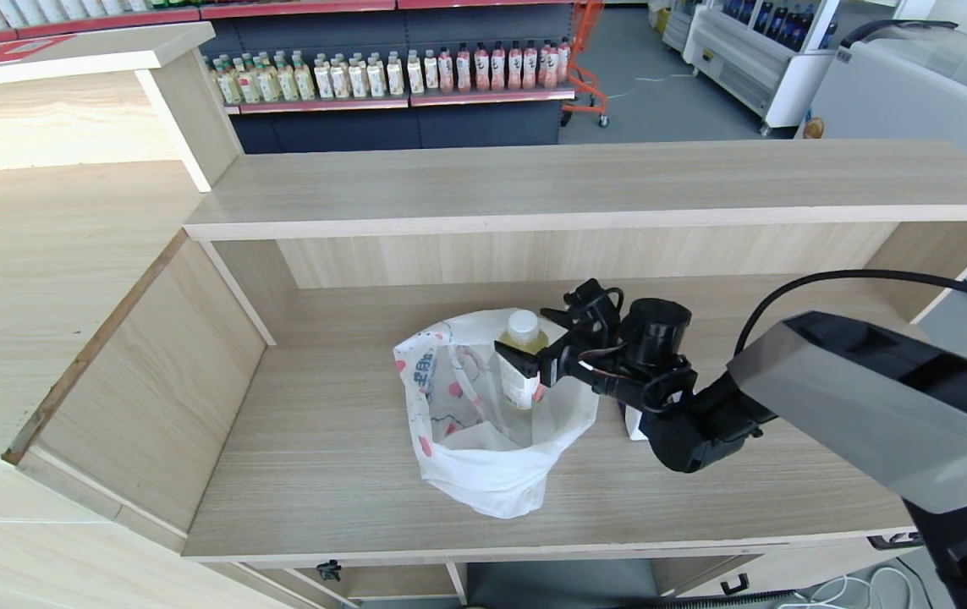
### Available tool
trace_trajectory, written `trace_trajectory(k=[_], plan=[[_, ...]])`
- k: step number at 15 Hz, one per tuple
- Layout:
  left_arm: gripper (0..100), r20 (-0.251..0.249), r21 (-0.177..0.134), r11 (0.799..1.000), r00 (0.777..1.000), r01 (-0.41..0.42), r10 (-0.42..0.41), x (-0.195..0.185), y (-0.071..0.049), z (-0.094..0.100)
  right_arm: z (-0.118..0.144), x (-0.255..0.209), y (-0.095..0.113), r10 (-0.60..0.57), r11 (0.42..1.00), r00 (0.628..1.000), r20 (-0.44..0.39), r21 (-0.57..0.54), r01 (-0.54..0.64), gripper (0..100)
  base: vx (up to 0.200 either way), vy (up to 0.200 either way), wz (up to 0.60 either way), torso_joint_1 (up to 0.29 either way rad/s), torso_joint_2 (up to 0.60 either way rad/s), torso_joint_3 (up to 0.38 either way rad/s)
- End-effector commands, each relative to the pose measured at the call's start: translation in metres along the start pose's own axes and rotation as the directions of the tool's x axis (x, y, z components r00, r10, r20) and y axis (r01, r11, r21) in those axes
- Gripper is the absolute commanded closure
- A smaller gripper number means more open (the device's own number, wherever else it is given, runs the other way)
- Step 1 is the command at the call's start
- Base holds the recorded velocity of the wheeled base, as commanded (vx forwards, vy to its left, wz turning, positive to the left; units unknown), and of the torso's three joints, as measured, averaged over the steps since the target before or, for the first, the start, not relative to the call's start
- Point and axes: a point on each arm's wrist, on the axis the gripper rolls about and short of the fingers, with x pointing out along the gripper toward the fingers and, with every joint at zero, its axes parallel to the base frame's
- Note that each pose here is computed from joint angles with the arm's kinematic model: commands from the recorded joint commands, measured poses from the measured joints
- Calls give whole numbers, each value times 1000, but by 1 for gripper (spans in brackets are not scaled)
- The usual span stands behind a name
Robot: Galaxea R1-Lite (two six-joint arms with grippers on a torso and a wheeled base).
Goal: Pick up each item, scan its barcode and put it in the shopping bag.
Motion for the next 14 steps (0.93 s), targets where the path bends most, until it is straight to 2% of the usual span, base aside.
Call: trace_trajectory(k=[1, 2, 4, 6, 7, 8, 9, 10, 12, 14], plan=[[0, 1, 0, 1000, 1000, 0, 0, 0, 0, 0, 44, -17, 2, -3, 1000, 1000, 23, -2, 4, 0, 0, 0, 0, 0, 0, 0], [0, 1, 1, 1000, 1000, 0, 0, 0, 0, 0, 56, -24, 4, -2, 1000, 1000, 14, 2, 2, 0, 0, 0, 0, 0, 0, 0], [0, 1, -6, 1000, 1000, -2, 2, 0, 0, 0, 68, -40, -8, -43, 999, 999, 4, 5, 43, 0, 0, 0, 0, 0, 0, 0], [0, 1, -6, 1000, 1000, 0, 0, 0, 0, 0, 74, -72, -27, -173, 985, 984, -37, 2, 174, 0, 0, 0, 0, 0, 0, 0], [0, 1, -8, 1000, 1000, 0, 0, 0, 0, 0, 77, -99, -36, -252, 967, 964, -83, 0, 253, 0, 0, 0, 0, 0, 0, 0], [0, 1, -6, 1000, 1000, 0, 0, 0, 0, 0, 79, -115, -38, -285, 958, 953, -108, 0, 286, 0, 0, 0, 0, 0, 0, 0], [0, 1, -6, 1000, 1000, -2, 2, 0, 0, 0, 80, -167, -39, -365, 929, 907, -208, -23, 369, 0, 0, 0, 0, 0, 0, 0], [0, 1, -6, 1000, 1000, 0, 0, 0, 0, 0, 80, -197, -38, -426, 902, 866, -262, -53, 428, 0, 0, 0, 0, 0, 0, 0], [0, 1, -3, 1000, 1000, 0, 0, 0, 0, 0, 78, -247, -29, -529, 841, 775, -345, -86, 535, 0, 0, 0, 0, 0, 0, 0], [0, -1, -3, 1000, 1000, 0, 0, 0, 0, 0, 77, -276, -22, -564, 808, 723, -399, -82, 584, 0, 0, -200, 0, -2, 7, 2]])
